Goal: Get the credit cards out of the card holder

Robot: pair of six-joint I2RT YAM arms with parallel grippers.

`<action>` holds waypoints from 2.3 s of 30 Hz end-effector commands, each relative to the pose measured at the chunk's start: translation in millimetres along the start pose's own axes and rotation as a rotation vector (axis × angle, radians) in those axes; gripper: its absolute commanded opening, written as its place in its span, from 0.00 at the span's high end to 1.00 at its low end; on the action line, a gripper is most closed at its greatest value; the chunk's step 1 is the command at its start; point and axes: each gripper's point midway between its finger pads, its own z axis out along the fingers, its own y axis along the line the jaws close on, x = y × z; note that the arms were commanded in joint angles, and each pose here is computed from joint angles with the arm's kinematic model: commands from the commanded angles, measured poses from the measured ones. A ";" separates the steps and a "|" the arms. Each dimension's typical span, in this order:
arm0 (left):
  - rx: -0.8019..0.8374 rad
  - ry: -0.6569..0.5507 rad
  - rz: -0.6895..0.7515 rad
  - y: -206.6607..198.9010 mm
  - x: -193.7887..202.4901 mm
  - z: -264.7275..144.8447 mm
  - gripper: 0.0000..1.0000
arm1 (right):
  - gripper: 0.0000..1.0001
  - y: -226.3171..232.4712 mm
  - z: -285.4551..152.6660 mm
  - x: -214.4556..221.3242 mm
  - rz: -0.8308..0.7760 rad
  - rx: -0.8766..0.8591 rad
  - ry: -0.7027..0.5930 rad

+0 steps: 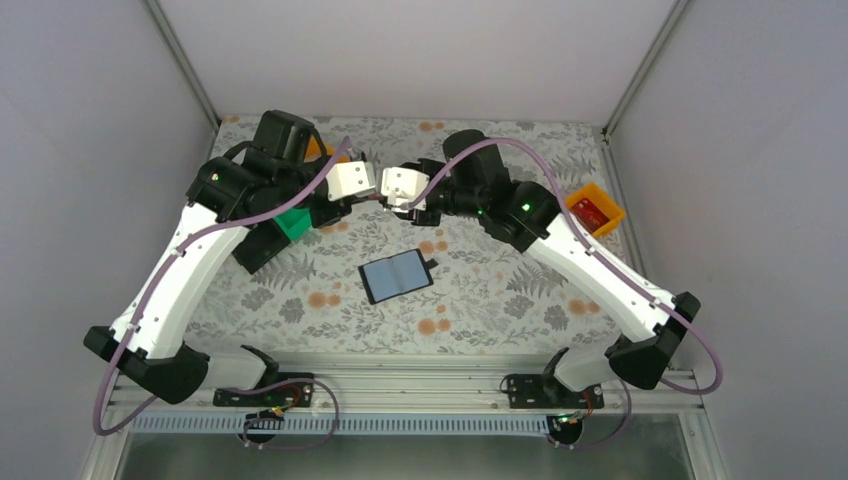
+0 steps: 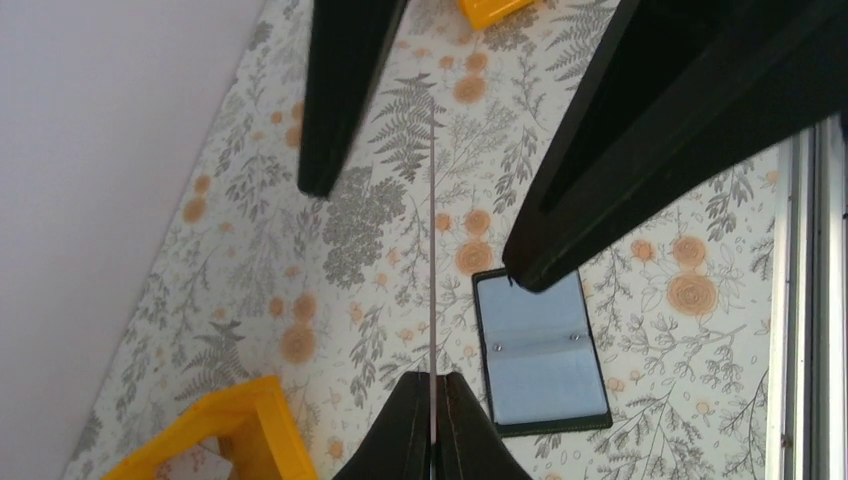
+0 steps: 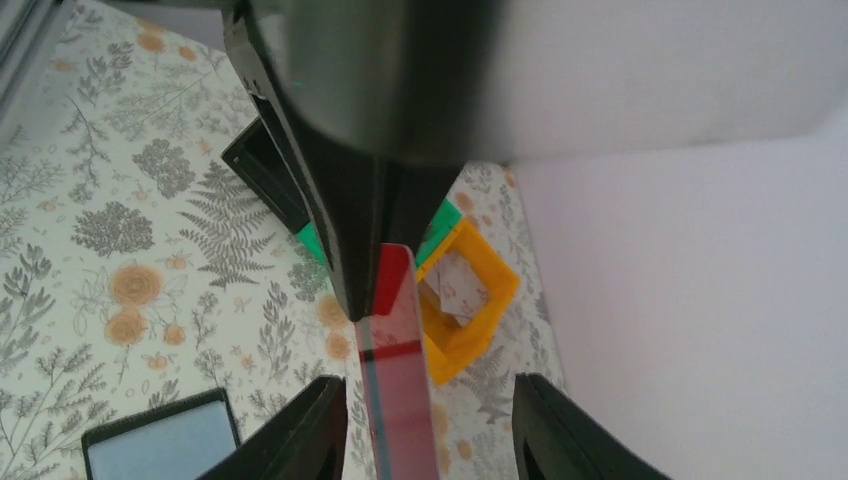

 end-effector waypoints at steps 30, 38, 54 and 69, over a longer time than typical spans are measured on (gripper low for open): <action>-0.146 -0.024 -0.128 43.5 24.5 30.0 0.00 | 0.96 -72.9 -48.9 122.3 0.039 0.473 0.373; -0.206 -0.058 -0.320 83.0 70.4 72.2 0.00 | 0.96 -109.1 -154.4 273.5 0.127 0.864 0.814; -0.173 -0.048 -0.299 83.6 92.2 89.4 0.00 | 0.96 -83.6 -211.7 466.6 0.358 0.885 1.154; -0.103 -0.034 -0.301 80.3 92.8 100.3 0.00 | 0.96 -45.4 -197.0 556.0 0.406 0.695 1.350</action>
